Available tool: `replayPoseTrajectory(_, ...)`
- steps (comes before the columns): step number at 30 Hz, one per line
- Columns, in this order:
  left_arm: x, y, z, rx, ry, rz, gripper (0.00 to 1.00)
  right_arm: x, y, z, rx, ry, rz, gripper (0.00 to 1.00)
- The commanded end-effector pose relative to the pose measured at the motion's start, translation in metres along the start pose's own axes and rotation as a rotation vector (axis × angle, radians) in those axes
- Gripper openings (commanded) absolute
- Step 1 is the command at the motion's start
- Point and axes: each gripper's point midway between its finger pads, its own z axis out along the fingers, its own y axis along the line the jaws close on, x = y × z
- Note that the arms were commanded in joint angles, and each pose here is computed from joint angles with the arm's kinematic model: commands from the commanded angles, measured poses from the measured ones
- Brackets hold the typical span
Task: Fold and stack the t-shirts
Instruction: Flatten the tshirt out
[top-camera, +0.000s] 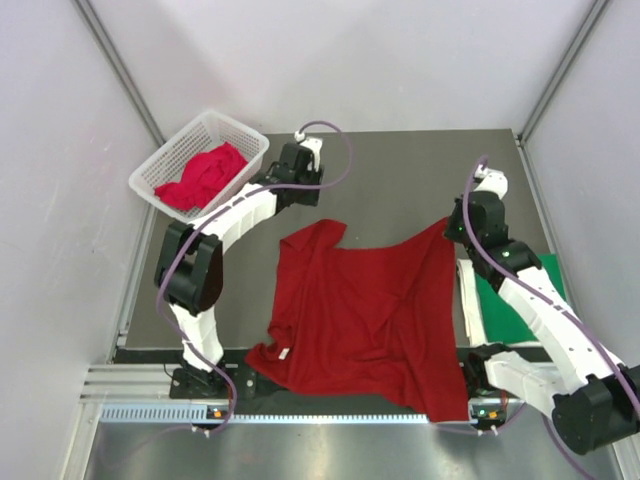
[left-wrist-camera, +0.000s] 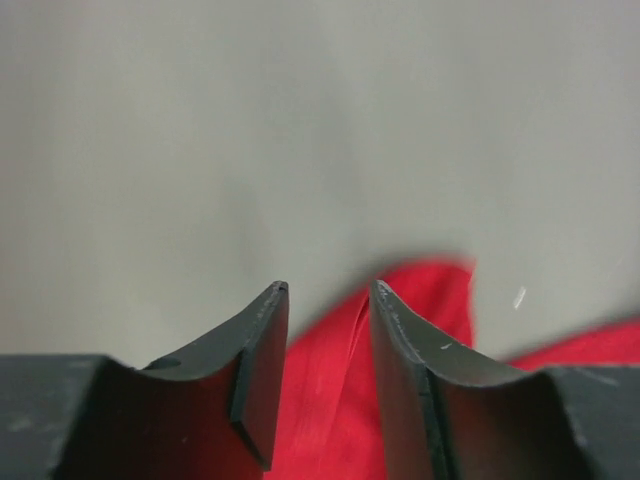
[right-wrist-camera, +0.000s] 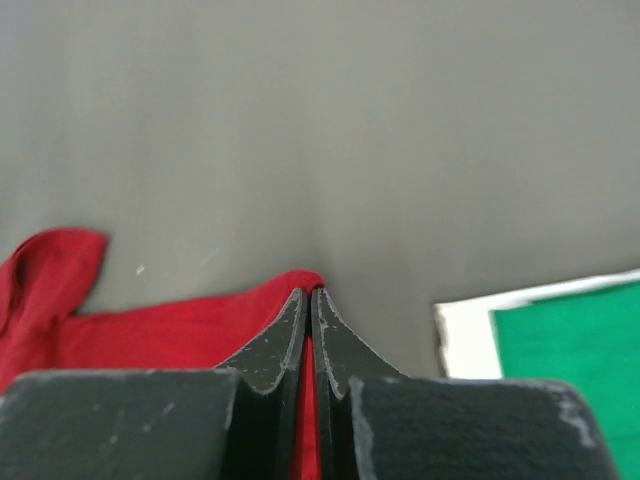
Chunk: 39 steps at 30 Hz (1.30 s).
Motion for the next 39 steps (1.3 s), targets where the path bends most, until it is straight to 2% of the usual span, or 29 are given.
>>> replayPoseTrajectory(1,-0.007,0.009,-0.048,-0.014,-0.062,0.031,0.41,-0.034,-0.017,-0.008,0.079,-0.069,0.029,0.0)
replayPoseTrajectory(2,0.017,0.01,-0.048,-0.001,-0.018,0.047,0.4,-0.036,-0.02,-0.009,0.083,-0.073,0.029,0.0)
replayPoseTrajectory(4,0.033,0.012,-0.056,0.005,-0.004,0.096,0.4,-0.039,-0.019,-0.012,0.066,-0.084,0.037,0.0)
replayPoseTrajectory(5,0.058,0.015,-0.054,-0.002,0.043,0.116,0.41,-0.038,-0.018,-0.013,0.054,-0.084,0.042,0.0)
replayPoseTrajectory(8,0.087,0.018,-0.054,-0.039,0.095,0.21,0.41,-0.041,-0.01,-0.018,0.003,-0.093,0.06,0.0)
replayPoseTrajectory(11,0.094,0.007,-0.057,-0.049,0.11,0.325,0.43,-0.041,-0.002,-0.019,-0.036,-0.09,0.071,0.0)
replayPoseTrajectory(13,0.097,0.006,-0.055,-0.054,0.111,0.352,0.43,-0.042,0.001,-0.019,-0.051,-0.087,0.069,0.0)
replayPoseTrajectory(28,0.133,-0.001,-0.035,-0.015,0.178,0.439,0.43,-0.04,-0.002,-0.021,-0.075,-0.094,0.083,0.0)
replayPoseTrajectory(32,0.141,0.001,-0.03,-0.025,0.203,0.467,0.38,-0.04,-0.005,-0.022,-0.068,-0.098,0.088,0.0)
replayPoseTrajectory(39,0.149,0.003,-0.02,-0.038,0.232,0.484,0.36,-0.04,-0.007,-0.021,-0.069,-0.098,0.093,0.0)
